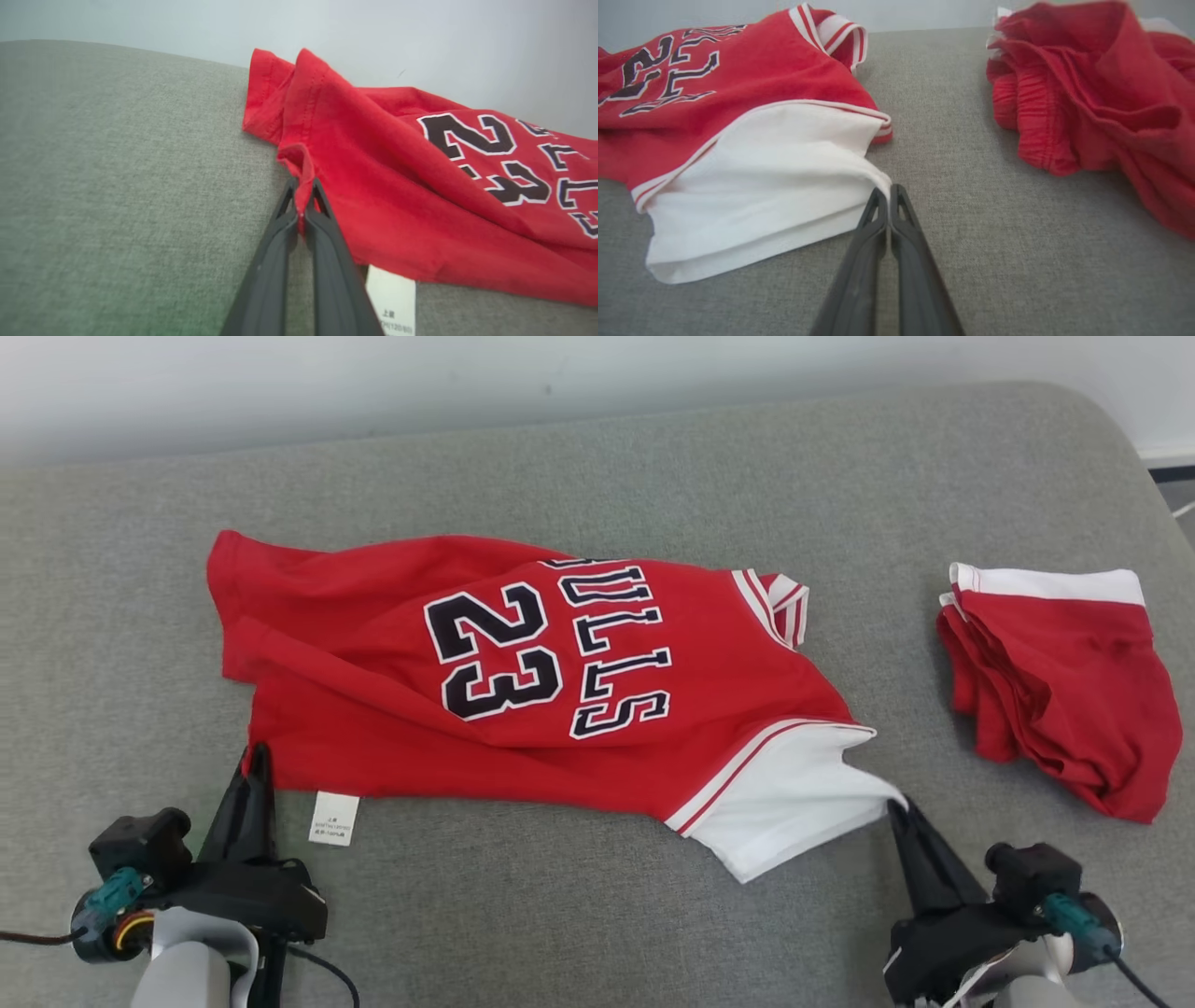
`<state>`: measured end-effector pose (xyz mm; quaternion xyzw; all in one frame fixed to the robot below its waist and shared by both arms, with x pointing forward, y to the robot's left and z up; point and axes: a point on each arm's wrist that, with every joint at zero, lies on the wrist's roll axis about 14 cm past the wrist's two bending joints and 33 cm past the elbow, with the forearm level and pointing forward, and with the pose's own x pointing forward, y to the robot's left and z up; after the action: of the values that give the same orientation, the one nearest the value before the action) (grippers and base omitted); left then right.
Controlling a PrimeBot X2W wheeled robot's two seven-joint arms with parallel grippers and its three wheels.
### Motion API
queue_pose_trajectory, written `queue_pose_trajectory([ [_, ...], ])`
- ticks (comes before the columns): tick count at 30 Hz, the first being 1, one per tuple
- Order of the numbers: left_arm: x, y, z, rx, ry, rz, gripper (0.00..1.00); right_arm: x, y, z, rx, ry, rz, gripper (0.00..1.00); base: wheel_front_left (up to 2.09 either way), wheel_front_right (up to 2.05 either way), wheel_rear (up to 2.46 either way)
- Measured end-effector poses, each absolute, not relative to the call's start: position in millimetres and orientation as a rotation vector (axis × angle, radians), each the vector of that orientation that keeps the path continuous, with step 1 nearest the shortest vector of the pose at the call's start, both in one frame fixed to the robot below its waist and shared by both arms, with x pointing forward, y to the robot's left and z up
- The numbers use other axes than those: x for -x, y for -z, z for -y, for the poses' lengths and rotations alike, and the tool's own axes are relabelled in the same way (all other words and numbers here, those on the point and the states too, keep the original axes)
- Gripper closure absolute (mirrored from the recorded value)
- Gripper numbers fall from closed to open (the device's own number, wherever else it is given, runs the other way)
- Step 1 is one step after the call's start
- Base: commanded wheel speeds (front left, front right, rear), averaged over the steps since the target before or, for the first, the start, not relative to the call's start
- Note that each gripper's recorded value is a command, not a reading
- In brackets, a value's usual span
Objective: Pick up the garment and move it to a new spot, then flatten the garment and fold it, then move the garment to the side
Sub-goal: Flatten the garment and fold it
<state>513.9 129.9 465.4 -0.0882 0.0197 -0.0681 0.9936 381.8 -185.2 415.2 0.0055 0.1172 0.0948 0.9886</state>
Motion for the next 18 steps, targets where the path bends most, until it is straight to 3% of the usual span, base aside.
queue_pose_trajectory([
  [18,-489.1,-624.8,-144.1,0.027,0.222,0.335,1.00,-418.4,-606.7,141.1,-0.005,-0.311,0.333,1.00,0.00,0.00,0.00],
])
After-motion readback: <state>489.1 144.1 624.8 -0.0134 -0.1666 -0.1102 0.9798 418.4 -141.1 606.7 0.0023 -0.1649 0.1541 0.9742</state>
